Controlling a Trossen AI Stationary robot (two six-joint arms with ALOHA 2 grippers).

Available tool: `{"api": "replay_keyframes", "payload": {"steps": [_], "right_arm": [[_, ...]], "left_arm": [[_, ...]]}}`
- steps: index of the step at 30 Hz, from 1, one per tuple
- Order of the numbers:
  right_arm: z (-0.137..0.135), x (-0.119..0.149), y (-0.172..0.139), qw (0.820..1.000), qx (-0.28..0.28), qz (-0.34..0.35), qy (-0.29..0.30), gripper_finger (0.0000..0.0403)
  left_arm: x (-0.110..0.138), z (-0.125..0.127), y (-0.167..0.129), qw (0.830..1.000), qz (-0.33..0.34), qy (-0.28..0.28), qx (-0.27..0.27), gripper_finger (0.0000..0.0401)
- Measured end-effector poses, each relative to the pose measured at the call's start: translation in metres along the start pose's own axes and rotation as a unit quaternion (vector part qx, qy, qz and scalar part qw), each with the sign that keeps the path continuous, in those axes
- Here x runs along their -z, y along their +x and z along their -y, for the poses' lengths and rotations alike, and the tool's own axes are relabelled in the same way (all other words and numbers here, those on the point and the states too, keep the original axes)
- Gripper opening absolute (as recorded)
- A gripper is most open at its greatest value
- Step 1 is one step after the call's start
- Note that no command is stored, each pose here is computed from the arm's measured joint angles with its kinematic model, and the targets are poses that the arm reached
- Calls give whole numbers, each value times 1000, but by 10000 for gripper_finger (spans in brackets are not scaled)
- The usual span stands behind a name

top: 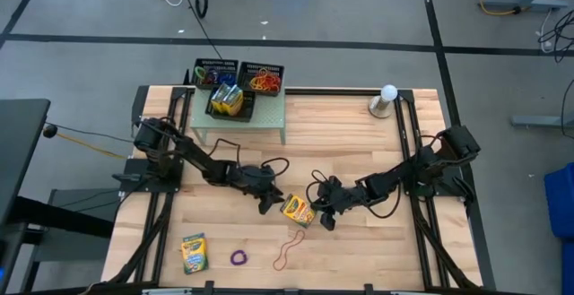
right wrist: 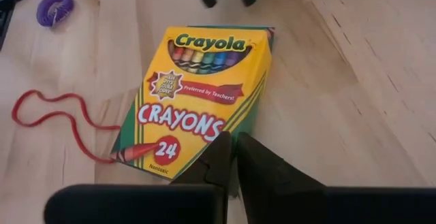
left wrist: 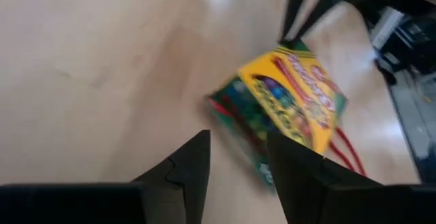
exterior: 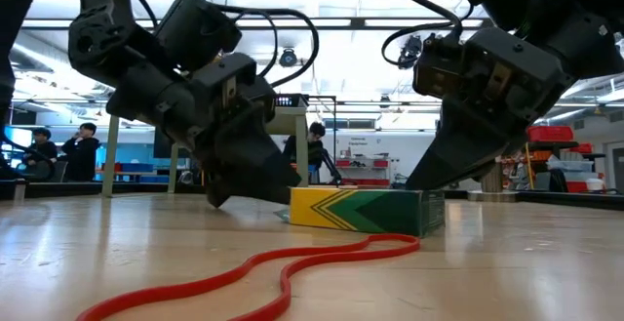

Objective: Pick & Place Office Desk Supplies
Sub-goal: Put the yellow crayon box into the bottom black bin

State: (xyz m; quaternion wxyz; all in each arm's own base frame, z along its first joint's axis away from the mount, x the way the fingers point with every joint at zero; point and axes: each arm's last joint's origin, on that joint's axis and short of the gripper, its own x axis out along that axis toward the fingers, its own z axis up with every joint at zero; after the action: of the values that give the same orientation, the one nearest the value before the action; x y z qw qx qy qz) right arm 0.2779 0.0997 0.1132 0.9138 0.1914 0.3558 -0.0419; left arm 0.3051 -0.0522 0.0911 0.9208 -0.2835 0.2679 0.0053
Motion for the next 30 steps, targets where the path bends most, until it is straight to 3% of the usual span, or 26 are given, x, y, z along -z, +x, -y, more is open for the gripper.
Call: {"api": "replay_keyframes", "payload": {"steps": [5, 12, 17, 20, 30], "right_arm": [[0, 0, 0, 1000, 8, 6, -4, 29], [0, 0, 0, 1000, 10, 7, -6, 29], [1, 0, 0, 1000, 14, 10, -11, 30], [1, -1, 0, 1000, 17, 12, -12, 30], [1, -1, 0, 1000, 19, 15, -14, 30]], "left_arm": [[0, 10, 2, 1000, 8, 2, 11, 151], [-7, 25, 9, 999, -8, -35, 25, 175], [-22, 36, 20, 998, -47, -36, -33, 180], [-31, 42, 26, 995, -71, -24, -69, 173], [-33, 45, 41, 989, -115, -34, -92, 108]]}}
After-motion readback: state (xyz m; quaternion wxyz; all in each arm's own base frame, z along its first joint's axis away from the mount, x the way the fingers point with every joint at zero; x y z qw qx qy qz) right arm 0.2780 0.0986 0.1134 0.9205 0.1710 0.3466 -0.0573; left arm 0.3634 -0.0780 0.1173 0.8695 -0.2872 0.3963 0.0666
